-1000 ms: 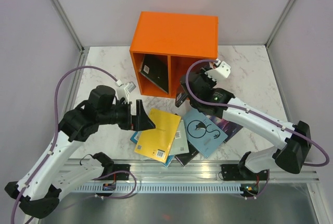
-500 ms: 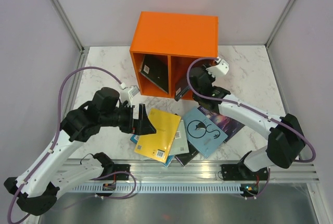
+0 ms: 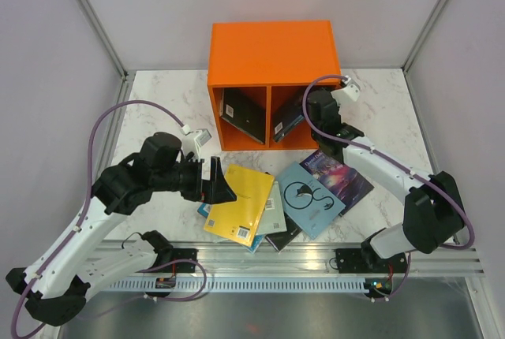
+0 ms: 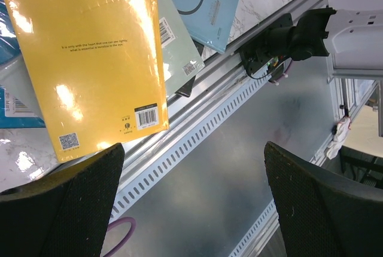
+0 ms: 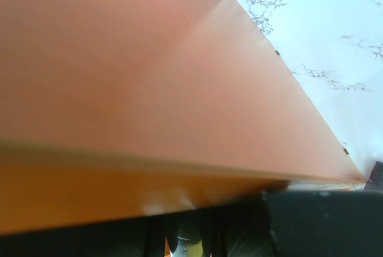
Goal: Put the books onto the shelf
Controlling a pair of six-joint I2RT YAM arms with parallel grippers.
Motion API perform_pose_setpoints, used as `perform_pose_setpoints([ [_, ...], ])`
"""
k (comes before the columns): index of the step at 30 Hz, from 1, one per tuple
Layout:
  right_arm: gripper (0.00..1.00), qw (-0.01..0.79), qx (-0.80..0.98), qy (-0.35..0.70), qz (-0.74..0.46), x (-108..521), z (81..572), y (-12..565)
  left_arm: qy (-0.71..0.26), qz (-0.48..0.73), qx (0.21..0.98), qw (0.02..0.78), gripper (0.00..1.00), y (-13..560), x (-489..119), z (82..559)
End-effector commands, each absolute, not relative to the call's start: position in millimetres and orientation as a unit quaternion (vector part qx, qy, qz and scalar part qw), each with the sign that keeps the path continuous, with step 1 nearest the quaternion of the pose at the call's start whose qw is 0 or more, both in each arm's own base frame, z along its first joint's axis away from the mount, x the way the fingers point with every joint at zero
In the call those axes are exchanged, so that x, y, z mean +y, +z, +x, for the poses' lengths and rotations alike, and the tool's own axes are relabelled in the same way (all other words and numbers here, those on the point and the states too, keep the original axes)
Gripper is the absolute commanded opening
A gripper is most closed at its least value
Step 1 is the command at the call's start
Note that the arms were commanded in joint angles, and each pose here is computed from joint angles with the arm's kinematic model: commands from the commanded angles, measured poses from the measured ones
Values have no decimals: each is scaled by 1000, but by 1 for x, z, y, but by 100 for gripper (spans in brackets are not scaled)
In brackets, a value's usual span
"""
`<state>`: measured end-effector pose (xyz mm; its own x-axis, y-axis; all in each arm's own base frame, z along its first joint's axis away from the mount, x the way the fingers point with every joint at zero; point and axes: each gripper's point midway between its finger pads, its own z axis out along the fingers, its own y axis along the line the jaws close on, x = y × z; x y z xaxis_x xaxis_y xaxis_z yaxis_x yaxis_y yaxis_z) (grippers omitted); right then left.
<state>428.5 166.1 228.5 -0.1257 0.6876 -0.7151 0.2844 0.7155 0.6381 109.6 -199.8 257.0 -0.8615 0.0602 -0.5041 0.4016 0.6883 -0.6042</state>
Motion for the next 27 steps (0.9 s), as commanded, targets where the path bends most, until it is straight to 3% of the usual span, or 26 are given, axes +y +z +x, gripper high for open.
perform_pose_setpoints([
  [1,0,612,657,252,360,163,439,282,-367,149,886,240,100,258,-198,110],
  [19,0,615,612,156,472,158,434,182,-345,127,897,245,100,239,-186,108],
  [27,0,675,578,82,451,155,441,217,-323,107,904,260,100,222,-174,111],
])
